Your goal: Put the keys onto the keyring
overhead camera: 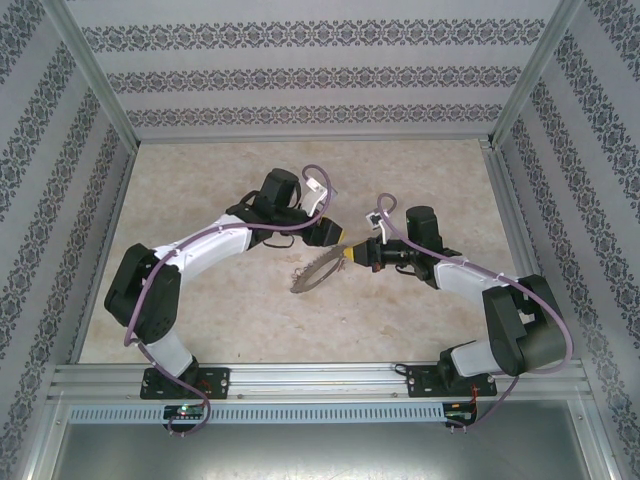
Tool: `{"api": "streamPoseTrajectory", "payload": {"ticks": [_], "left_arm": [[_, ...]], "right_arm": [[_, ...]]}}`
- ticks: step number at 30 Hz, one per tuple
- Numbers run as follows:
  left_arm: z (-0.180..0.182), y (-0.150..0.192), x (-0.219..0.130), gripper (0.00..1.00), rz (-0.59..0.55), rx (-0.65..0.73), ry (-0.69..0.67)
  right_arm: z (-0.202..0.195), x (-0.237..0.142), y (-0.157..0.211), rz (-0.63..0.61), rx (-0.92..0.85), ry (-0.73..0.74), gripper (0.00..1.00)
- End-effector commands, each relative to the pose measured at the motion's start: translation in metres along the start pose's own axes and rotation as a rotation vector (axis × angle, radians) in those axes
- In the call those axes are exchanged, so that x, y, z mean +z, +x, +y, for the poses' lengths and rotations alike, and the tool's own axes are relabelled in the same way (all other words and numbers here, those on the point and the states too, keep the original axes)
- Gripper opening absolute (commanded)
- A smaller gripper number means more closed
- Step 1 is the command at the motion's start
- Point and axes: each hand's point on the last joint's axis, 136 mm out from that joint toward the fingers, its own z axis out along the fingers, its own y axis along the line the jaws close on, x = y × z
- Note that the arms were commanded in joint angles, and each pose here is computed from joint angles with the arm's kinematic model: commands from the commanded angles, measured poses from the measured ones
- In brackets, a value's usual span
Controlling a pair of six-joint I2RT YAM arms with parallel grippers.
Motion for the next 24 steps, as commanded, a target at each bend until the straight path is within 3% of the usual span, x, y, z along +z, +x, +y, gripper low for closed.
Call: {"api": "streamPoseTrajectory", "payload": {"ticks": [1,8,12,18,24], "left_arm": [[0.000,-0.002,-0.001,0.50,0.012,-0.052,0.050],[0.013,-0.012,0.005,0.49,-0.059,-0.204,0.055],[0.017,-0.032,-0.012,0.49,-0.145,-0.304,-0.047],[0.028,-0.038,-0.038,0.46,-0.223,-0.591,-0.193],[0.036,-0.019,-0.048,0.40,-0.240,-0.994,-0.260]], "right_arm": [[0.013,0.001,-0.016,-0.015,-0.041,-0.055,0.00],[0.015,0.003,-0.019,-0.012,-0.038,-0.053,0.00],[0.016,0.006,-0.021,-0.009,-0.043,-0.045,0.00],[0.013,0.008,-0.020,-0.008,-0.059,-0.001,0.00],[0.010,0.007,-0.020,-0.011,-0.076,0.033,0.00]]}}
